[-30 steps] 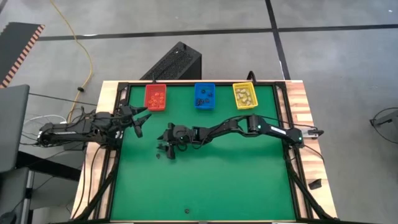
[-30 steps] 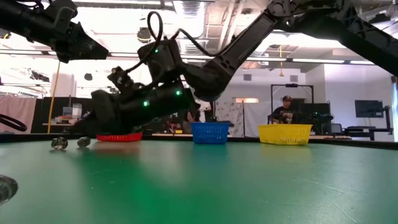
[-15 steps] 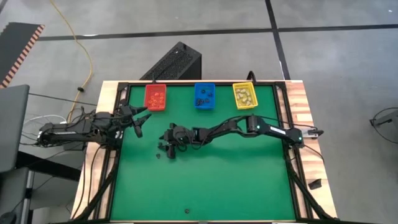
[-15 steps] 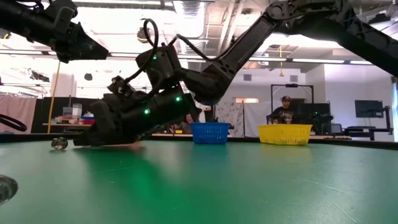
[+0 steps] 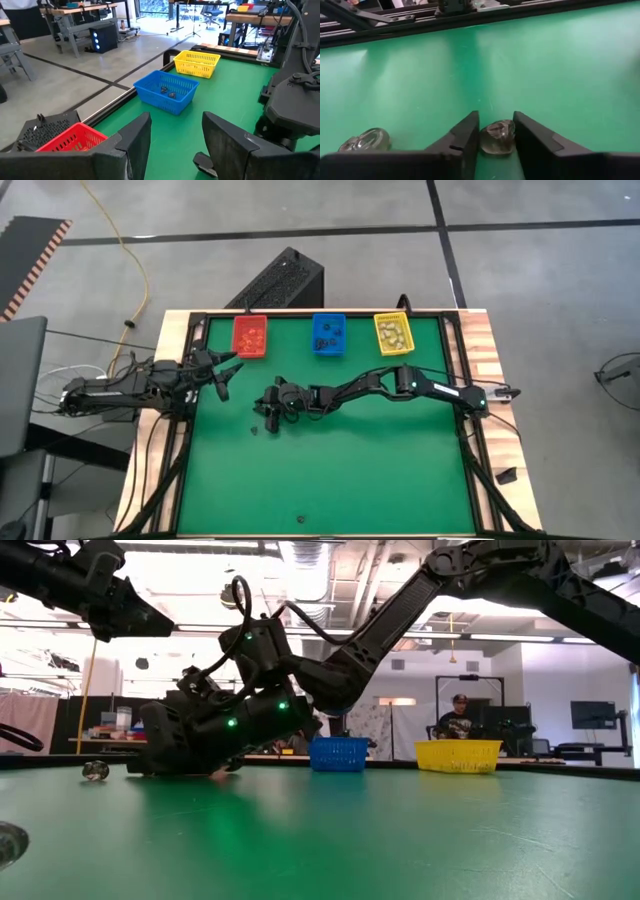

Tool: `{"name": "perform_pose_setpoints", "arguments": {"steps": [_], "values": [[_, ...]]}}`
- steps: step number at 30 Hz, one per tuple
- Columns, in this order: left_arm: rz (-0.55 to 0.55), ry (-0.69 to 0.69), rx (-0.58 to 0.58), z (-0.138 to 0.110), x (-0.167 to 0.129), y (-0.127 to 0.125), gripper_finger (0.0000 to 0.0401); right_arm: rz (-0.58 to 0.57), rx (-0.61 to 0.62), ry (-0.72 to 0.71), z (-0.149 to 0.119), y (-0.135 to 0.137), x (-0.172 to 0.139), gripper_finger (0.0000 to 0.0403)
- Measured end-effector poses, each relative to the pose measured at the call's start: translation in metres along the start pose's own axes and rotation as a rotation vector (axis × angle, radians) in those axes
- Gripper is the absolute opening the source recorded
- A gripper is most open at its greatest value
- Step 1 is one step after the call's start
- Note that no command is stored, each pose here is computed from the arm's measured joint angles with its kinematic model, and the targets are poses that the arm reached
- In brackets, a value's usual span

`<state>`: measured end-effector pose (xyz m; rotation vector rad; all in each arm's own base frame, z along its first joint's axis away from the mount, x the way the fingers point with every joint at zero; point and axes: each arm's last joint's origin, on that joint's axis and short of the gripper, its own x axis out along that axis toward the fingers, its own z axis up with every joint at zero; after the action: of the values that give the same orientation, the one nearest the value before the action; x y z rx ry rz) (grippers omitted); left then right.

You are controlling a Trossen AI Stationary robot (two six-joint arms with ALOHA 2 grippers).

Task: Sort Halloween decoration
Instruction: Put the black skull toy into the blue bin

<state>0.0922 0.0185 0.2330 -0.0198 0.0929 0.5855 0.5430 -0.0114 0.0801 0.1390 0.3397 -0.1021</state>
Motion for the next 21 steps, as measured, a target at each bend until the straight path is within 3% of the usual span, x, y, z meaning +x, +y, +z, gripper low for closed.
{"name": "perform_pose_setpoints", "arguments": {"steps": [3,13,21], "values": [[0.000,0.004,0.002,0.000,0.000,0.000,0.0169,0.000,0.009,0.011,-0.001,0.000,0.000,0.0118],[0.000,0.003,0.002,0.000,0.000,0.000,0.0169,-0.021,0.007,0.002,0.000,0.008,-0.001,0.0118],[0.000,0.002,0.001,0.000,0.000,0.000,0.0169,-0.005,-0.059,-0.020,0.029,0.010,-0.014,0.0118]]}}
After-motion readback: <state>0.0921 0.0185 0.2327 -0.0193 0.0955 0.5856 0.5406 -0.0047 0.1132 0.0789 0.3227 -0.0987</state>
